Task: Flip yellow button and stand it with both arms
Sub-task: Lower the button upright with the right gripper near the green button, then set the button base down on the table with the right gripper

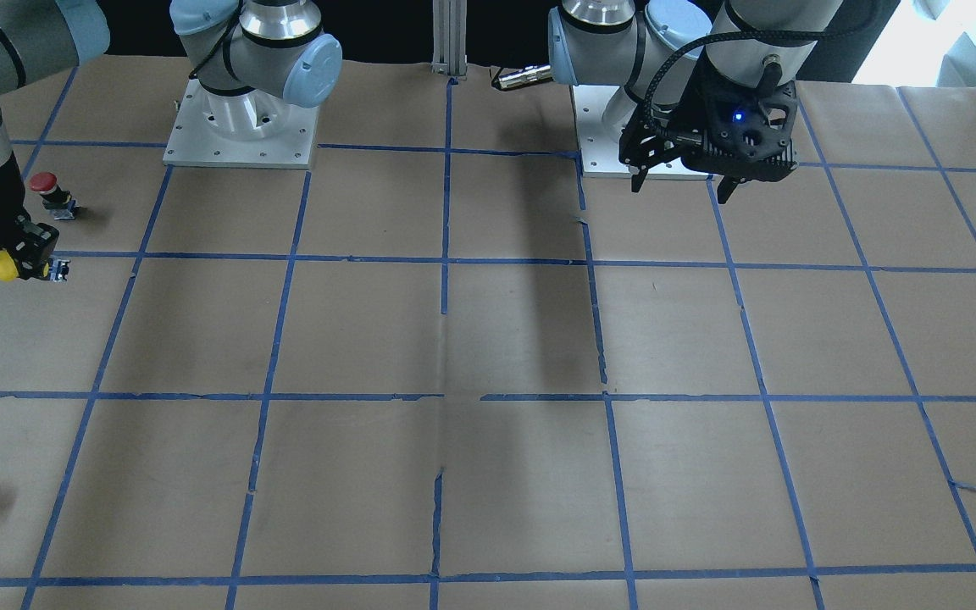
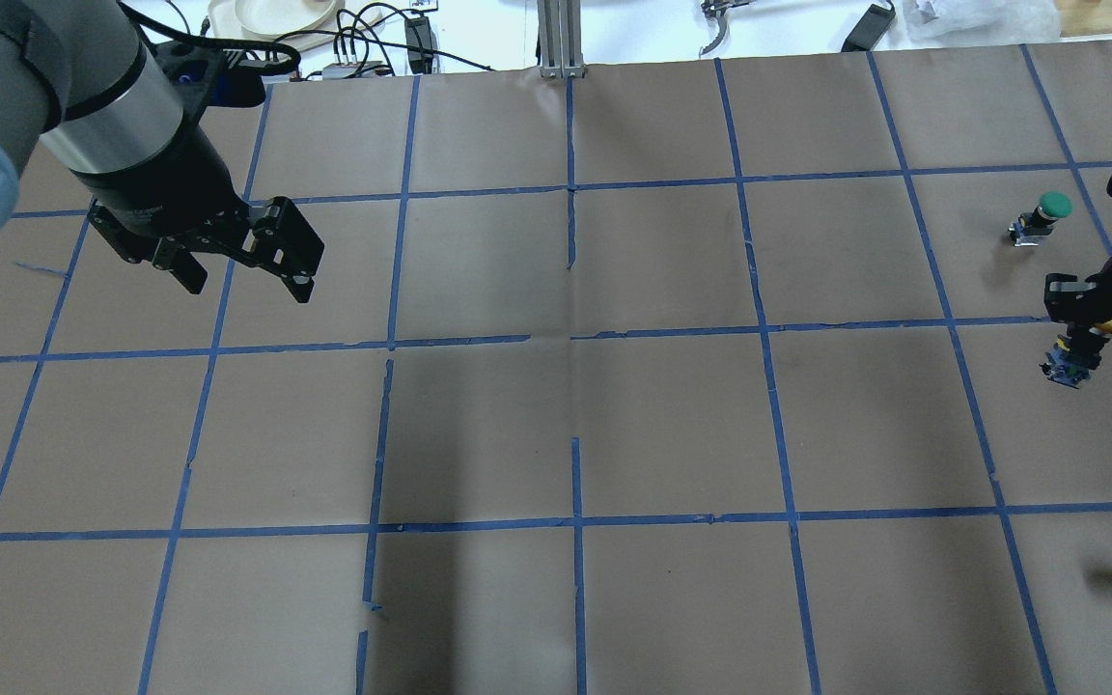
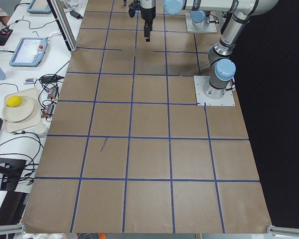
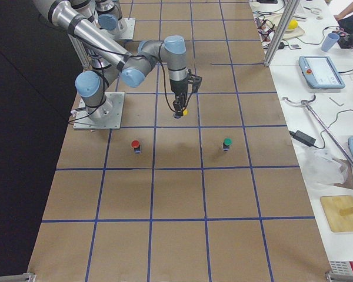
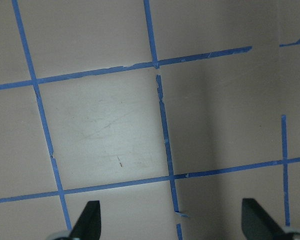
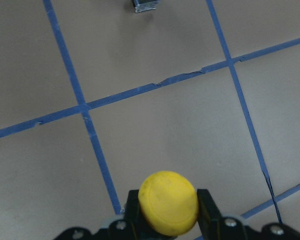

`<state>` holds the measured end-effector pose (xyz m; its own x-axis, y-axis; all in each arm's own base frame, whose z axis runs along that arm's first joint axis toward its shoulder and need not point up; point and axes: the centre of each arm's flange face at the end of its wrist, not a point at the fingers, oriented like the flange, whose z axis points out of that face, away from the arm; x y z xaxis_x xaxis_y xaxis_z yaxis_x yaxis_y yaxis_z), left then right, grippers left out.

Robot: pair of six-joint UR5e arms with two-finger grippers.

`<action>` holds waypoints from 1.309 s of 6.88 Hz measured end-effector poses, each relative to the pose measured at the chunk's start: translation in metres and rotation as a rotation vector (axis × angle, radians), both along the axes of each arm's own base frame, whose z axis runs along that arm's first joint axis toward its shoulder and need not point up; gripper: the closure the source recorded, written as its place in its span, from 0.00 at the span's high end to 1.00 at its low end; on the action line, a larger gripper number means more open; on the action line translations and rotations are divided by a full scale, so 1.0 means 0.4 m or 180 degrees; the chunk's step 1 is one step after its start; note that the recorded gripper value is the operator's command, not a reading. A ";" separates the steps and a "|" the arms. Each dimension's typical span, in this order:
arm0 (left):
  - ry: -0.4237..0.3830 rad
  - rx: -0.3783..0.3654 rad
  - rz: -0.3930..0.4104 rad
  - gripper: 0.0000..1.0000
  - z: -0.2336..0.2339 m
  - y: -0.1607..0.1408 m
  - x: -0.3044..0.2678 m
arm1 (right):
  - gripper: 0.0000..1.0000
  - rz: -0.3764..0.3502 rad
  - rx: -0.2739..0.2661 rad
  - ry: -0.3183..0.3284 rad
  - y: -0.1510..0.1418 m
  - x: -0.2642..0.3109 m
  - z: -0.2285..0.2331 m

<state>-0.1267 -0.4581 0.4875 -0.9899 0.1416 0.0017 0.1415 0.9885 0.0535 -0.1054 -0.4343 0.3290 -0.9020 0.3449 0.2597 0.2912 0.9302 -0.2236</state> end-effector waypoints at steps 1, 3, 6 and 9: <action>-0.0006 -0.0012 -0.0016 1.00 0.004 0.005 -0.001 | 0.07 -0.0076 -0.0015 0.0094 -0.007 -0.026 -0.036; -0.0020 -0.0051 -0.0018 1.00 0.017 0.015 -0.001 | 0.07 -0.0324 -0.0073 0.0405 -0.036 -0.074 -0.107; -0.0012 -0.0051 -0.0022 1.00 0.017 0.015 -0.003 | 0.07 -0.0857 -0.0217 0.0743 -0.020 -0.091 -0.191; -0.0007 -0.0072 0.0022 1.00 0.014 0.011 -0.003 | 0.07 -0.1466 -0.0309 0.0688 0.006 -0.067 -0.285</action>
<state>-0.1279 -0.4539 0.4932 -0.9909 0.1347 -0.0035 0.1345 0.9904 0.0314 -0.1322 -0.4321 0.2148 -0.5803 0.7252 0.3706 0.6032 0.6885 -0.4028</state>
